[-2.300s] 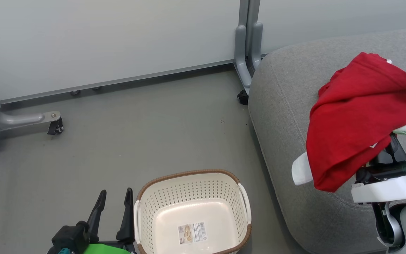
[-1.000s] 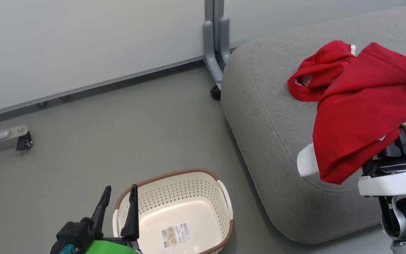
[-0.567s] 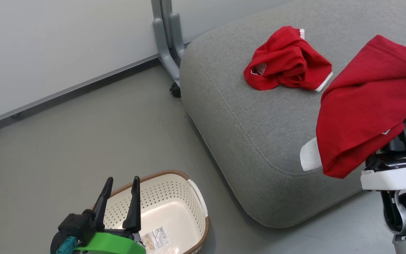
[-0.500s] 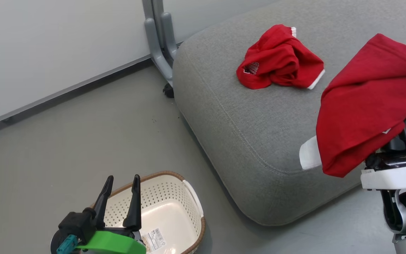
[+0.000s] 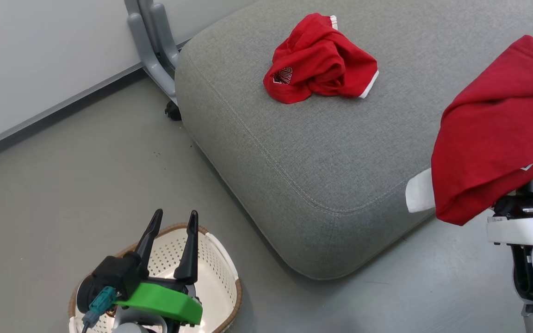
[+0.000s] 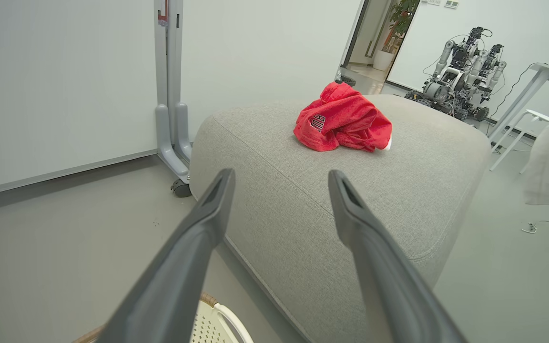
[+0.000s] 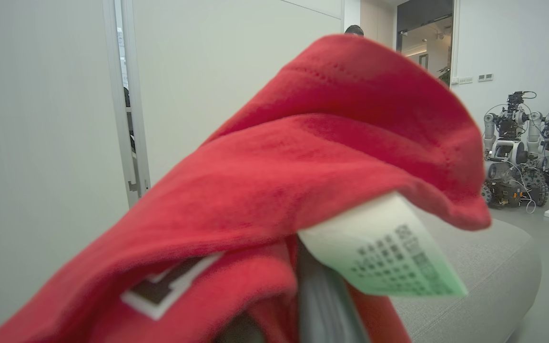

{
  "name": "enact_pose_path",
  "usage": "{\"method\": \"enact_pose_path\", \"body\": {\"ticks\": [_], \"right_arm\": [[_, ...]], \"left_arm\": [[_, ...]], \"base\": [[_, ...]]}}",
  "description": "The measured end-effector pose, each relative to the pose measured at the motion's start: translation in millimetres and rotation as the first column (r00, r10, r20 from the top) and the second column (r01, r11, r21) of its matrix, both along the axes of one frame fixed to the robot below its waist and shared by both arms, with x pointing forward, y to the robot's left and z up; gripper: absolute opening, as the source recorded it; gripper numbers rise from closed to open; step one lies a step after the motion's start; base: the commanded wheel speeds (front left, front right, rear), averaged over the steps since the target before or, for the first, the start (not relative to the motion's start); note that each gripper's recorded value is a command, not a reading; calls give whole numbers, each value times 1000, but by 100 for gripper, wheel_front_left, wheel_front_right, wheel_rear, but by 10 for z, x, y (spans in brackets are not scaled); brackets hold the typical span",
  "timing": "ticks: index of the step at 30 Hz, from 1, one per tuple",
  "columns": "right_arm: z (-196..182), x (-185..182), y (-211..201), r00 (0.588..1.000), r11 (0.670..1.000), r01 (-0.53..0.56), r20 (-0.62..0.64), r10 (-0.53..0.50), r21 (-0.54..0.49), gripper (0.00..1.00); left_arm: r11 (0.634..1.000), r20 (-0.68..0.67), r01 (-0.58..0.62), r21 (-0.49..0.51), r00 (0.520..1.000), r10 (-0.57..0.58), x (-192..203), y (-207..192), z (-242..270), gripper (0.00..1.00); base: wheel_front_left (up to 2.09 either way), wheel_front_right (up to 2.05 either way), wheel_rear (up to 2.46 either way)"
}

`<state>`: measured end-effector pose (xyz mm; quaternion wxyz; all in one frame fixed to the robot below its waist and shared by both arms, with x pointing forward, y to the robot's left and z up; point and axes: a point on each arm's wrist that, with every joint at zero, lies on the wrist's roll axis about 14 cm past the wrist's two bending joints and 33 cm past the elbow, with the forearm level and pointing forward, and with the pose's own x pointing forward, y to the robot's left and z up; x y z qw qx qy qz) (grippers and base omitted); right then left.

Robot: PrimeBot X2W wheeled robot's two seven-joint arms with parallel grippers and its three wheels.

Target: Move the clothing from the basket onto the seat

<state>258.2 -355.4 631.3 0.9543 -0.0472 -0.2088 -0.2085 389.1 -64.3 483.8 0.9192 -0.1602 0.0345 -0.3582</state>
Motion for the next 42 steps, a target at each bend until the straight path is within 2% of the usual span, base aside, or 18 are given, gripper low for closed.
{"method": "enact_pose_path", "body": {"ticks": [13, 21, 25, 31, 37, 42], "right_arm": [[8, -28, -42, 1000, 1000, 20, -2, -20, -5, 0], [185, 64, -62, 1000, 998, 1, 10, 0, -69, 0], [413, 168, -91, 999, 992, -6, 41, 12, -127, 0], [1021, 381, -202, 987, 971, 31, 158, 7, -238, 0], [1480, 813, -256, 977, 931, 53, 211, 27, -362, 0], [1649, 1256, -286, 973, 909, 51, 226, 48, -413, 0]], "left_arm": [[1000, 0, 23, -5, 1000, -23, 5, -82, -1, 100], [1000, -13, 17, -5, 1000, -17, 3, -58, -44, 100], [1000, -23, 30, -3, 999, -30, 3, -94, -100, 100], [998, 4, 66, -22, 998, -66, 154, -269, -85, 100], [996, -1, 78, -49, 997, -78, 370, -371, -197, 100], [997, -26, 54, -56, 998, -56, 580, -338, -394, 100]], "base": [[0, 0, 0], [0, 0, 0], [0, 0, 0], [0, 0, 0], [0, 0, 0], [0, 0, 0]]}}
